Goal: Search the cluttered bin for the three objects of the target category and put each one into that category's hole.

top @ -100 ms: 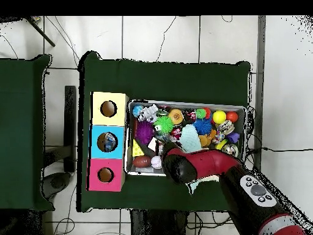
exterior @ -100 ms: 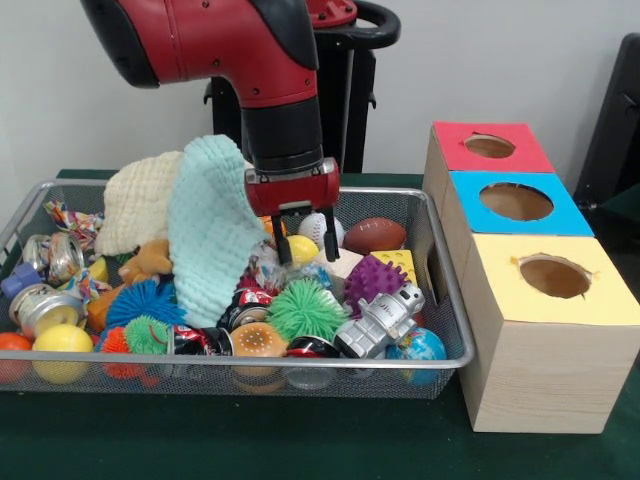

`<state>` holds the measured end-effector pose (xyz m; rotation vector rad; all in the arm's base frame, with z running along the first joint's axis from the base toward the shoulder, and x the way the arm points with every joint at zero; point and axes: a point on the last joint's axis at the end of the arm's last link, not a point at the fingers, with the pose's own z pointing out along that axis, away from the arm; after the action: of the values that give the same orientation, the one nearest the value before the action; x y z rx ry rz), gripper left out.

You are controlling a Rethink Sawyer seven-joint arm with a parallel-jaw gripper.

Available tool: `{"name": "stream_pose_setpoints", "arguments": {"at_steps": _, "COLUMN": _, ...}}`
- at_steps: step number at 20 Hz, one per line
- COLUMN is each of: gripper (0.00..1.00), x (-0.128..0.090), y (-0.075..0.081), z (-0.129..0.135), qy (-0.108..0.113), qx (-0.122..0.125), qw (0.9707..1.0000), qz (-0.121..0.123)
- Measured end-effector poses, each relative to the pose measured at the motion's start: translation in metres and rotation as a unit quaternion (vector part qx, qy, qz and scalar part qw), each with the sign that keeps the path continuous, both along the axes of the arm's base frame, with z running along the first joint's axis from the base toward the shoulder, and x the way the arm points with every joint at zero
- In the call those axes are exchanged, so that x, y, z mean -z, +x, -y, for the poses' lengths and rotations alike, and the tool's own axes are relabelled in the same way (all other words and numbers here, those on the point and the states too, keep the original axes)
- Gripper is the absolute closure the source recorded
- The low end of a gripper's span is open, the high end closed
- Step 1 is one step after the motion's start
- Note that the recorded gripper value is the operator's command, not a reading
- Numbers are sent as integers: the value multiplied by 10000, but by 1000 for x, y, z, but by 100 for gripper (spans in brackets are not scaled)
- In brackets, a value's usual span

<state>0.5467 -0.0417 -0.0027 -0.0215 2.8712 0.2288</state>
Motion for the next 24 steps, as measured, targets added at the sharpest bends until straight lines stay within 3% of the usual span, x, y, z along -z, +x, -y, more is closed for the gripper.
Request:
{"name": "stream_pose_setpoints", "arguments": {"at_steps": 12, "gripper": 0, "x": -13, "y": 9, "z": 1, "qy": -115, "qx": -98, "qw": 9998, "qz": 129}}
{"name": "stream_pose_setpoints", "arguments": {"at_steps": 17, "gripper": 0, "x": -7, "y": 5, "z": -15, "qy": -162, "qx": -328, "qw": 9993, "qz": 94}}
{"name": "stream_pose_setpoints", "arguments": {"at_steps": 18, "gripper": 0, "x": 0, "y": 0, "z": -26, "qy": -184, "qx": -473, "qw": 9987, "qz": 48}}
{"name": "stream_pose_setpoints", "arguments": {"at_steps": 24, "gripper": 0, "x": 18, "y": -12, "z": -48, "qy": -244, "qx": -777, "qw": 9967, "qz": -12}}
